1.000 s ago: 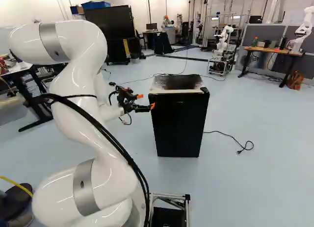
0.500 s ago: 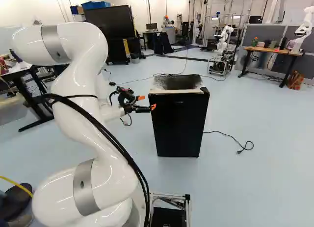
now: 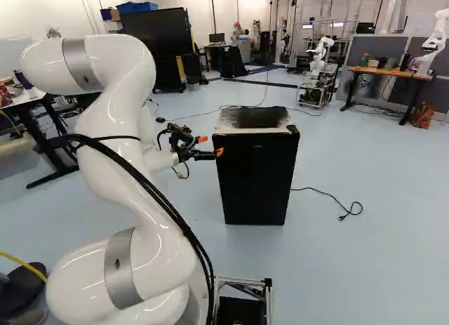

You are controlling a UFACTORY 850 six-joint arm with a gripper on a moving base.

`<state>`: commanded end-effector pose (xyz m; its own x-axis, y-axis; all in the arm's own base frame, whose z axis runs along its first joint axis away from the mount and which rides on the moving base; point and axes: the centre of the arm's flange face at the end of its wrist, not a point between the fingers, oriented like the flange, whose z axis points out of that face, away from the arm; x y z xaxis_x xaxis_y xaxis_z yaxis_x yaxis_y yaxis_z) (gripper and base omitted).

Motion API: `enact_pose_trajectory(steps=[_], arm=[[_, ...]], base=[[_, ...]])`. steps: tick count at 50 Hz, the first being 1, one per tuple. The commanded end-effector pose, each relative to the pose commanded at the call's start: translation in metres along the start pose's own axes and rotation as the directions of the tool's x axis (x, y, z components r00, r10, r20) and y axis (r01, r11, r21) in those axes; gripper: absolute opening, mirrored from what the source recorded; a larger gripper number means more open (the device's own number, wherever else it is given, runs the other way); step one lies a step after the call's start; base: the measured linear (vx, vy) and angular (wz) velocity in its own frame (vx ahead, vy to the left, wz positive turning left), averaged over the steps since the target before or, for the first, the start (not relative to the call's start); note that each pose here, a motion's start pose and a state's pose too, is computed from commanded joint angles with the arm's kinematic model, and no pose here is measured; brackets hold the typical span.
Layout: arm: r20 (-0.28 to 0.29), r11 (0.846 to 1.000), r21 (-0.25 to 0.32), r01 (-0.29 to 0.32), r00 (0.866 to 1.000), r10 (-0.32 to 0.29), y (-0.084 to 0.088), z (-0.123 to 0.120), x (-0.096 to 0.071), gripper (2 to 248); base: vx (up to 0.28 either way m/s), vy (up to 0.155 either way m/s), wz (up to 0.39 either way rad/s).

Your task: Grab a drink from the fridge

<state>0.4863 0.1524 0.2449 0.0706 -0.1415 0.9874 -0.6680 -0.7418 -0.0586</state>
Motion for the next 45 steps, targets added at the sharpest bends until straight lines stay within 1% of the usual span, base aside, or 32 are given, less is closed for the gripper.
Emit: enact_pose_trajectory(steps=[18, 45], arm=[[-0.001, 1.000, -0.006, -0.003, 1.000, 0.003, 0.000, 0.003, 0.000, 247], [-0.003, 0.999, -0.042, -0.008, 1.000, 0.008, 0.010, 0.019, 0.003, 247]], base=[[0.000, 0.000, 0.000], [0.000, 0.000, 0.000]])
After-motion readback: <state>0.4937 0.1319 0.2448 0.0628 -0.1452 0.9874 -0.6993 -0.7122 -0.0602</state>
